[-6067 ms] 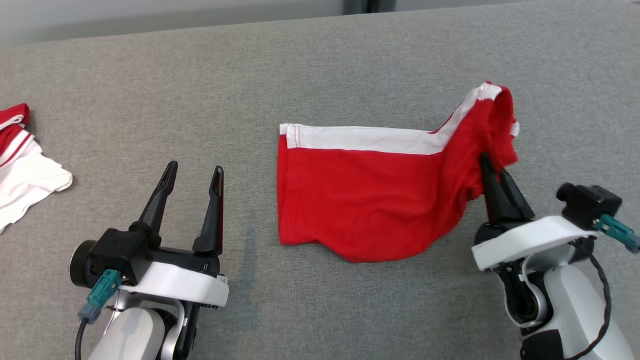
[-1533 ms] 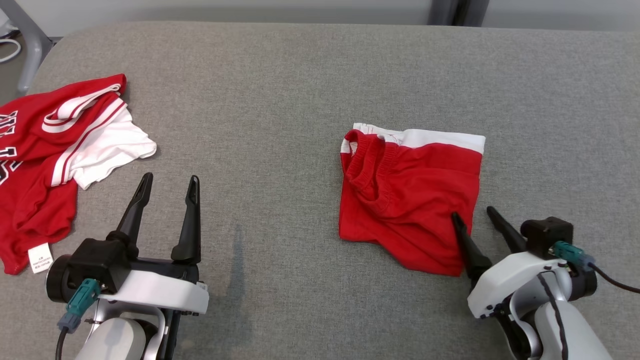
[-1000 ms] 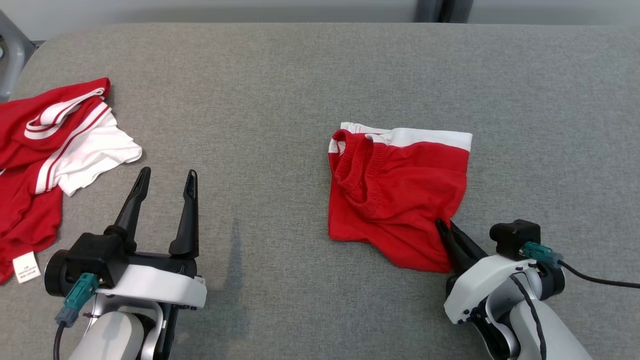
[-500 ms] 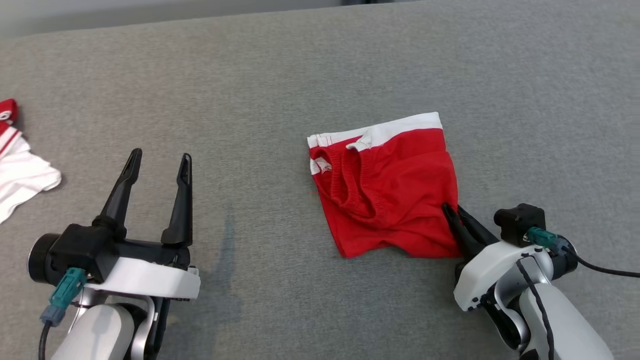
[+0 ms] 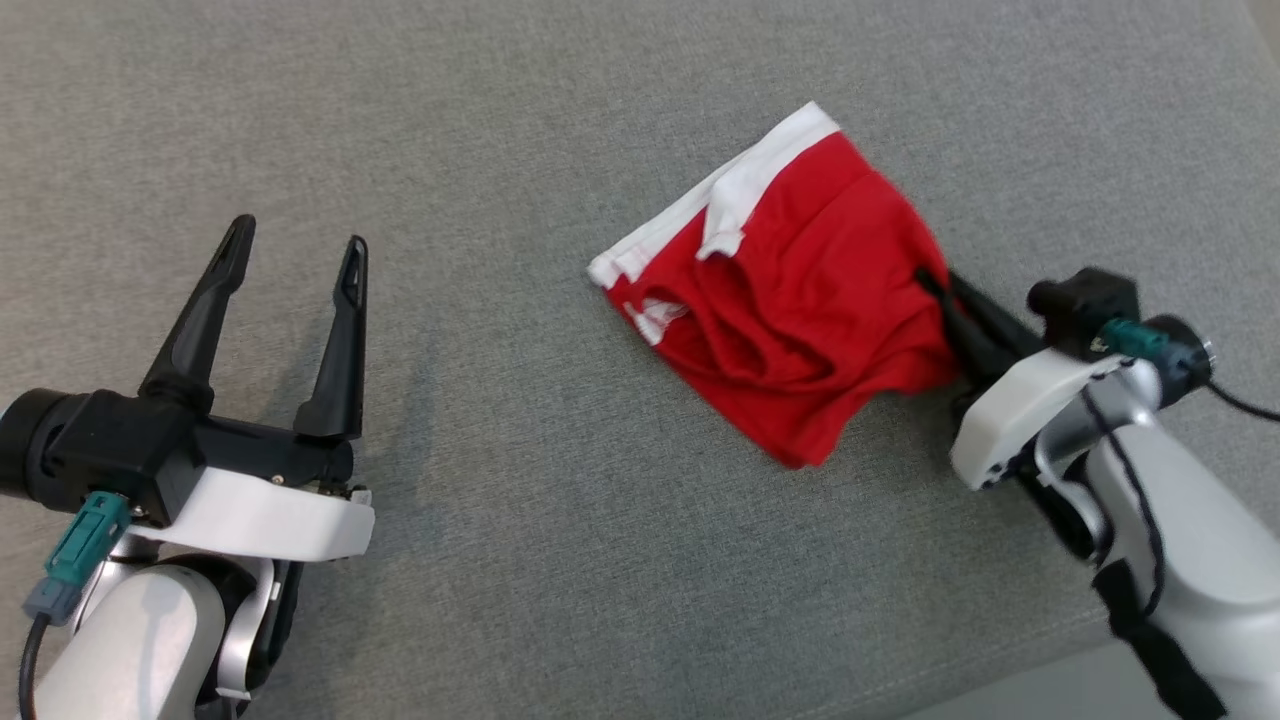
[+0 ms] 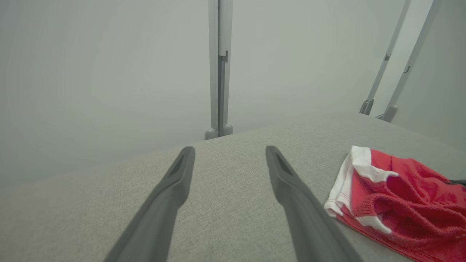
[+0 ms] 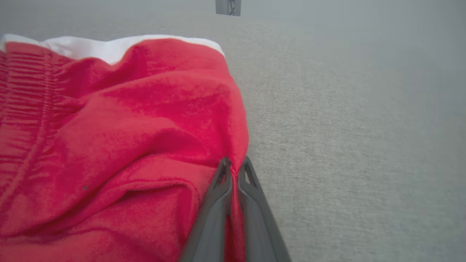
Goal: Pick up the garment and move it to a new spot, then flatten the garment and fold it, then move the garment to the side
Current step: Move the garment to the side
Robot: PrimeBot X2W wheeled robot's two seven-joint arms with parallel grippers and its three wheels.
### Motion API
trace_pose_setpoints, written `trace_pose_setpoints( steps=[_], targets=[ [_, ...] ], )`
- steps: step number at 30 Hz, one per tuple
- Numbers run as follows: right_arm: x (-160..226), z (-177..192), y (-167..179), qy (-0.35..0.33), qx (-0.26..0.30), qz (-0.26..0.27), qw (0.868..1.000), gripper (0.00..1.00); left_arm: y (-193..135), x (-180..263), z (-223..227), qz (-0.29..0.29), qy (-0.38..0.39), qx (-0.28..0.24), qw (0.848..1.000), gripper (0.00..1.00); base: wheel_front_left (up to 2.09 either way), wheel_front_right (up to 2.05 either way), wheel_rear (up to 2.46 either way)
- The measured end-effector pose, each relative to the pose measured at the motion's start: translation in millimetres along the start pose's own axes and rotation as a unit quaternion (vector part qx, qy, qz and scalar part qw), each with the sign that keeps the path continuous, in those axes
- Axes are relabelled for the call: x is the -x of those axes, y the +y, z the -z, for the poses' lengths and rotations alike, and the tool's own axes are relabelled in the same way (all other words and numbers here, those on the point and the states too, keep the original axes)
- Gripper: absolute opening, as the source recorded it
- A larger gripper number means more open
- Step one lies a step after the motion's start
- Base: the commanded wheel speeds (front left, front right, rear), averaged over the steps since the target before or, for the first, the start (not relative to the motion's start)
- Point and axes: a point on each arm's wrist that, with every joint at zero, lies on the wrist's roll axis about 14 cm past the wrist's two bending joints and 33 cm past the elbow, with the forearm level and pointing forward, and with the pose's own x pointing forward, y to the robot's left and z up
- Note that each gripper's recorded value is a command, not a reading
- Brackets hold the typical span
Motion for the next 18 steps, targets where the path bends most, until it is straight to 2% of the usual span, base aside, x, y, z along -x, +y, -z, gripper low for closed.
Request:
trace_pose_setpoints(
  steps=[1, 2, 8, 13, 16, 18],
  targets=[
    [-1, -2, -12, -0.003, 0.005, 0.011, 1.0, 0.0, -2, -5, 3, 0.008, 0.002, 0.0, 1.0, 1.0, 0.0, 0.0, 0.0],
    [-3, -4, -39, 0.0, 0.018, 0.034, 0.999, 0.0, -7, -13, 9, 0.021, 0.005, 0.002, 1.0, 1.0, 0.0, 0.0, 0.0],
    [1, -7, -118, 0.009, 0.046, 0.111, 0.993, 0.0, -21, -34, 28, 0.057, 0.018, 0.006, 0.998, 1.0, 0.0, 0.0, 0.0],
    [20, 1, -182, 0.032, 0.054, 0.186, 0.981, 0.0, -30, -43, 43, 0.077, 0.029, 0.011, 0.997, 1.0, 0.0, 0.0, 0.0],
    [30, 3, -208, 0.036, 0.046, 0.223, 0.973, 0.0, -31, -46, 48, 0.083, 0.032, 0.012, 0.996, 1.0, 0.0, 0.0, 0.0],
    [31, 3, -214, 0.031, 0.037, 0.234, 0.971, 0.0, -31, -47, 50, 0.086, 0.033, 0.011, 0.996, 1.0, 0.0, 0.0, 0.0]
  ],
)
